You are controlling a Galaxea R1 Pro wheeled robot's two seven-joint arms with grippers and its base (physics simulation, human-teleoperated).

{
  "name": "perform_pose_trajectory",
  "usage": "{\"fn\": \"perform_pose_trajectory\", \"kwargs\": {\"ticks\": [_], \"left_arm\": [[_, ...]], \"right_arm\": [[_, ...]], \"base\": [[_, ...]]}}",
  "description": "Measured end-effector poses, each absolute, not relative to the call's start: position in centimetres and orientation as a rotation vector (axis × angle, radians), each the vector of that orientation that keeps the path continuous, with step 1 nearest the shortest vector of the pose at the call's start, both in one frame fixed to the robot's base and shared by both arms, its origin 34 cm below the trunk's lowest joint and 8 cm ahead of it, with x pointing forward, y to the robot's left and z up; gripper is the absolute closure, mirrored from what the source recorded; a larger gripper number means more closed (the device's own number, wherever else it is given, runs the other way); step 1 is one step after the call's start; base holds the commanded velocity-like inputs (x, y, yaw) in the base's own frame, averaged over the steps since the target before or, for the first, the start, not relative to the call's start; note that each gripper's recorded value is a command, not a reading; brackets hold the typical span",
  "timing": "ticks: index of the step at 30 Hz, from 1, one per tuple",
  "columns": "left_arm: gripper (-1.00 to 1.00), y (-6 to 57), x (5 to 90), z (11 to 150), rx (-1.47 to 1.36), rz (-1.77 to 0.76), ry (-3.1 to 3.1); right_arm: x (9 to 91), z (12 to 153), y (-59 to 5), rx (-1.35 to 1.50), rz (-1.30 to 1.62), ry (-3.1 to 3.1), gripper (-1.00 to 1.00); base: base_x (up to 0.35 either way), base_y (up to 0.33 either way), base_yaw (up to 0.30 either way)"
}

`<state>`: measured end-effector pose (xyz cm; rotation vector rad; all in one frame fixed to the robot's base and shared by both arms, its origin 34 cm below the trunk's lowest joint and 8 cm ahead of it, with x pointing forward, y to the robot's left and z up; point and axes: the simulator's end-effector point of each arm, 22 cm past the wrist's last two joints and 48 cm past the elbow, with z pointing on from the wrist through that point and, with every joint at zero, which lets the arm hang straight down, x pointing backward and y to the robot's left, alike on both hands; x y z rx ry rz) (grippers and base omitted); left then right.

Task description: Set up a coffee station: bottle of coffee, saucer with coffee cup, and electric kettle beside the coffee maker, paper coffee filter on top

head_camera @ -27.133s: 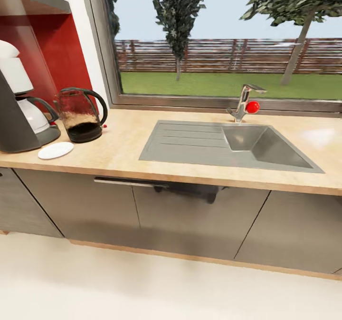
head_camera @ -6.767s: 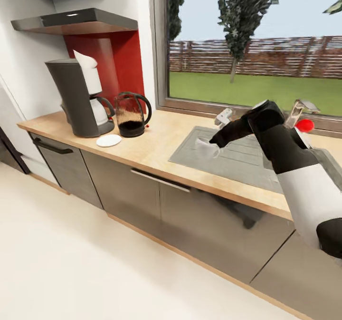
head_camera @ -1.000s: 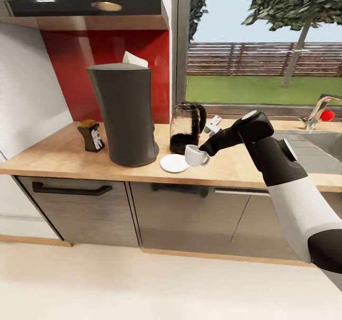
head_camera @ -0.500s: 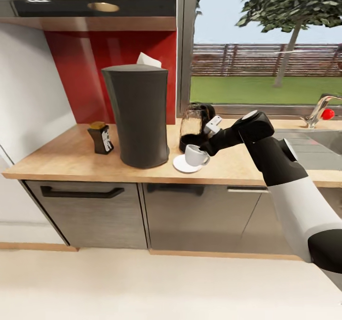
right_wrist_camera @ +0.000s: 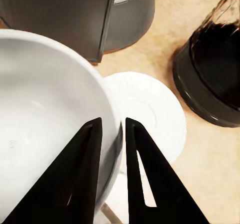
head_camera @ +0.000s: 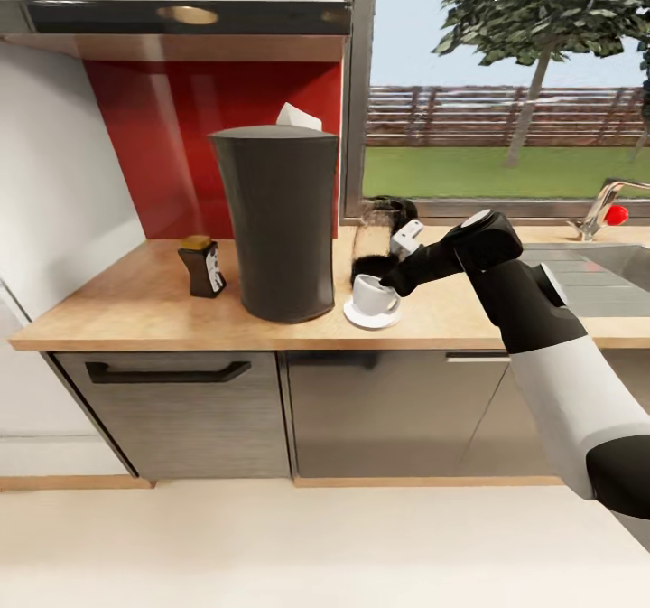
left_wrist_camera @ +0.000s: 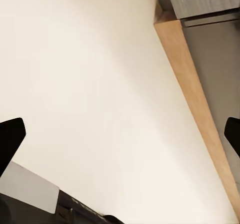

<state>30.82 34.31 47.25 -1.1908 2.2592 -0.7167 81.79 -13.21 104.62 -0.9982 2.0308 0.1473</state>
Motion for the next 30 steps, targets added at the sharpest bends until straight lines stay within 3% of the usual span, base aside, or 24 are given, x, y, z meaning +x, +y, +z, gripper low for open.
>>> {"fn": "perform_pose_trajectory", "kwargs": {"ticks": [16, 30], "left_arm": [[-1.0, 34.3, 30.8, 47.3, -1.191, -0.718, 2.259], [-1.0, 34.3, 30.8, 47.3, -1.19, -0.718, 2.259]], "right_arm": [[83.8, 102.7, -18.5, -0.937, -0.095, 2.125, 1.0], [83.9, 102.4, -18.6, -0.936, -0.105, 2.136, 1.0]], "base": [[0.0, 0.014, 0.0], [0.063, 0.0, 0.0]]}}
